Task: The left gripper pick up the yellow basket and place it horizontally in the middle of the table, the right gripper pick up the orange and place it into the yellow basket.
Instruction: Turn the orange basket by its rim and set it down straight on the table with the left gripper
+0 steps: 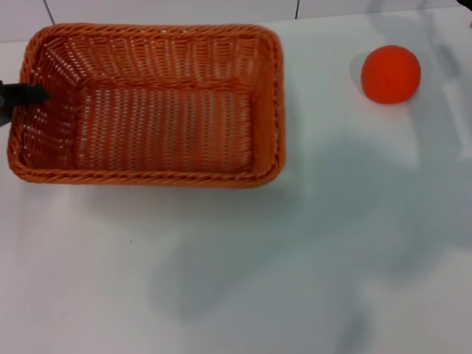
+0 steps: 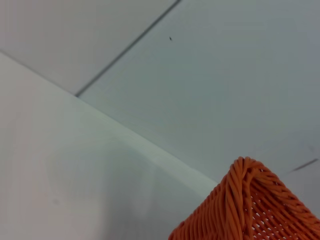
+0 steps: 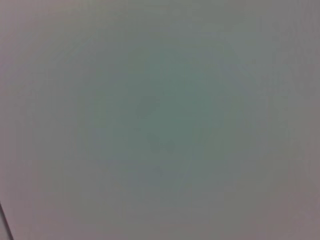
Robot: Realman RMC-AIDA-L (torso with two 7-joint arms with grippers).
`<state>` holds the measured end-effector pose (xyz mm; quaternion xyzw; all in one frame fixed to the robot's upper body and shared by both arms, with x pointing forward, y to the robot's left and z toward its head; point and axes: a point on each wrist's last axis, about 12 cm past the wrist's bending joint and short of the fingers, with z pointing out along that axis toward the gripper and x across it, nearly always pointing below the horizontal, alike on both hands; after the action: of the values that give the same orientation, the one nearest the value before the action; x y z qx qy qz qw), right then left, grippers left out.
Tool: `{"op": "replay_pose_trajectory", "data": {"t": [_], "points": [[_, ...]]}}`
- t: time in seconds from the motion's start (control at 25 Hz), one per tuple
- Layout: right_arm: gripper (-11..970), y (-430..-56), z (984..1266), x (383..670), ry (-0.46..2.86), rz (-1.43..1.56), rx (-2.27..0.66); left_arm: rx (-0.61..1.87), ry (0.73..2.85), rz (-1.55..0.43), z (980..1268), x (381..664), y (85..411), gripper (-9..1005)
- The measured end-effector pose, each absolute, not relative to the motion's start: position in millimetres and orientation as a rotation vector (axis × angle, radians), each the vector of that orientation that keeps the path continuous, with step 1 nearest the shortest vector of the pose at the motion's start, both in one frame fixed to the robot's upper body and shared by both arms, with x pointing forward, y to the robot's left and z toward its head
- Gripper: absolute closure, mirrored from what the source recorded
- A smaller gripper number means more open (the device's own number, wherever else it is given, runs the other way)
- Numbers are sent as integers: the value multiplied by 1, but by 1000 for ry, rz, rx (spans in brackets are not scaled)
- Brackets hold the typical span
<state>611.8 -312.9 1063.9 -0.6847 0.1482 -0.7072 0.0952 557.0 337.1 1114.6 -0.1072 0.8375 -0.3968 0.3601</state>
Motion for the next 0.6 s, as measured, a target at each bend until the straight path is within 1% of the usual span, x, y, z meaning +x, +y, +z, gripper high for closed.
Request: {"op": "replay_pose_trajectory", "data": {"t": [0.16,0.28,0.48,0.6], "points": [[13,-313,1065,613,437,-2097,-2028,-290,2132,-1091,1107,552,329,818],[13,-312,1065,614,437,-2094,-2032,-336,2102,-1139,1097,550,325,818],[13,-313,1065,614,440,-2093,-2033,-358,2102,-1158,1086,550,320,817],[13,-313,1065,614,447,-2092,-2034,-349,2111,-1170,1086,551,316,805]]}}
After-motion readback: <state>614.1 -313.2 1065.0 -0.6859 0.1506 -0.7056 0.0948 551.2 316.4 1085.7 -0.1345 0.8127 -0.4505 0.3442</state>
